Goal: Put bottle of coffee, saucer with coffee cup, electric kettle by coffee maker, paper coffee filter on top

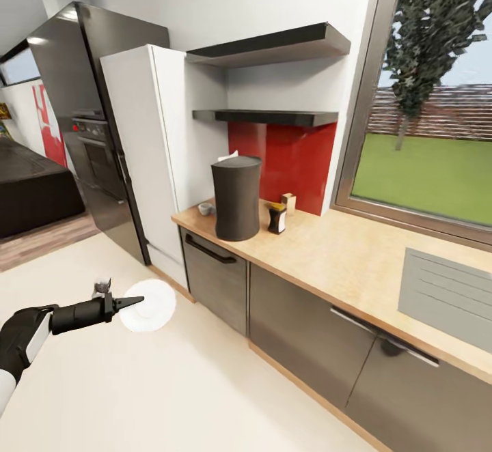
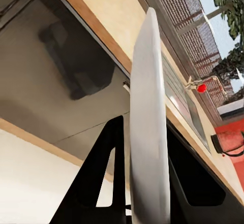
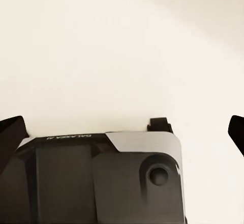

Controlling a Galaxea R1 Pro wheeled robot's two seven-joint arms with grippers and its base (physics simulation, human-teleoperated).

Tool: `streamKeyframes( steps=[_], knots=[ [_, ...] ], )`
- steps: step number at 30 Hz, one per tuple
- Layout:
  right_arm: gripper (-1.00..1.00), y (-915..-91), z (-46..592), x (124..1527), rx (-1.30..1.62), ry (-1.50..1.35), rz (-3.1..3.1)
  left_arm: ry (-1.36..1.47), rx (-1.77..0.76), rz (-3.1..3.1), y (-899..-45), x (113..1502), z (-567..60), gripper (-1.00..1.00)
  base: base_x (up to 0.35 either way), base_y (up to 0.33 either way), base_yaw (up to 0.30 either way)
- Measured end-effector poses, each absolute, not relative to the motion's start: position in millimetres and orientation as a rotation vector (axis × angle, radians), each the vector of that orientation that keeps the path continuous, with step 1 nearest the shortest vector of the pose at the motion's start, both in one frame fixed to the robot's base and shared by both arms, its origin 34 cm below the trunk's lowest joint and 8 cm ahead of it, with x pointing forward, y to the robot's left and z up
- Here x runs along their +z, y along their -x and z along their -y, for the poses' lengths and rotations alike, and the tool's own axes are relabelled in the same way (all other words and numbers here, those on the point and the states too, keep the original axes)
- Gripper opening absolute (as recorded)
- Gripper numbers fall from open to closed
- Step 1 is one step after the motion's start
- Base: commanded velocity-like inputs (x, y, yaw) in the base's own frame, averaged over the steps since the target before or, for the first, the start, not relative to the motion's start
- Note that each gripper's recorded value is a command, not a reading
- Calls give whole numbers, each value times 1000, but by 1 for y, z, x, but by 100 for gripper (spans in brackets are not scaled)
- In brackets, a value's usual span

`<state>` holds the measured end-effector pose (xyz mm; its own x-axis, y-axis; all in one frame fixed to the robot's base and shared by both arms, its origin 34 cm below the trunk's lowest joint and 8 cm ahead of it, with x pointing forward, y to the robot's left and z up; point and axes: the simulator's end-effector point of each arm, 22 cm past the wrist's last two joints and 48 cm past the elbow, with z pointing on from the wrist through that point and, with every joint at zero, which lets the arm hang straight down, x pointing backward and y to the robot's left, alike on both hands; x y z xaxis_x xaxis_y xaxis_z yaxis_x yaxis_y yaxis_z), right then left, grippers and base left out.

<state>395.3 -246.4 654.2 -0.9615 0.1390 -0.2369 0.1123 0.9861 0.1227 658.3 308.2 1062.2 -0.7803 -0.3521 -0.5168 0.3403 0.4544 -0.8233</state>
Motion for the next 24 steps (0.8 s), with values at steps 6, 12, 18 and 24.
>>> streamKeyframes(
  steps=[6,12,18,24],
  knots=[
    [100,-393,246,653,158,-185,-2889,13,-1366,-2058,-658,1060,-308,-100,131,0,226],
    [100,-393,246,653,158,-181,-2891,14,-1366,-2059,-658,1059,-308,-100,311,14,36],
    [100,-393,246,653,159,-180,-2889,14,-1366,-2060,-658,1059,-308,-100,310,116,2],
    [100,-394,245,653,164,-184,-2887,14,-1366,-2060,-658,1059,-308,-100,310,142,0]
  ],
)
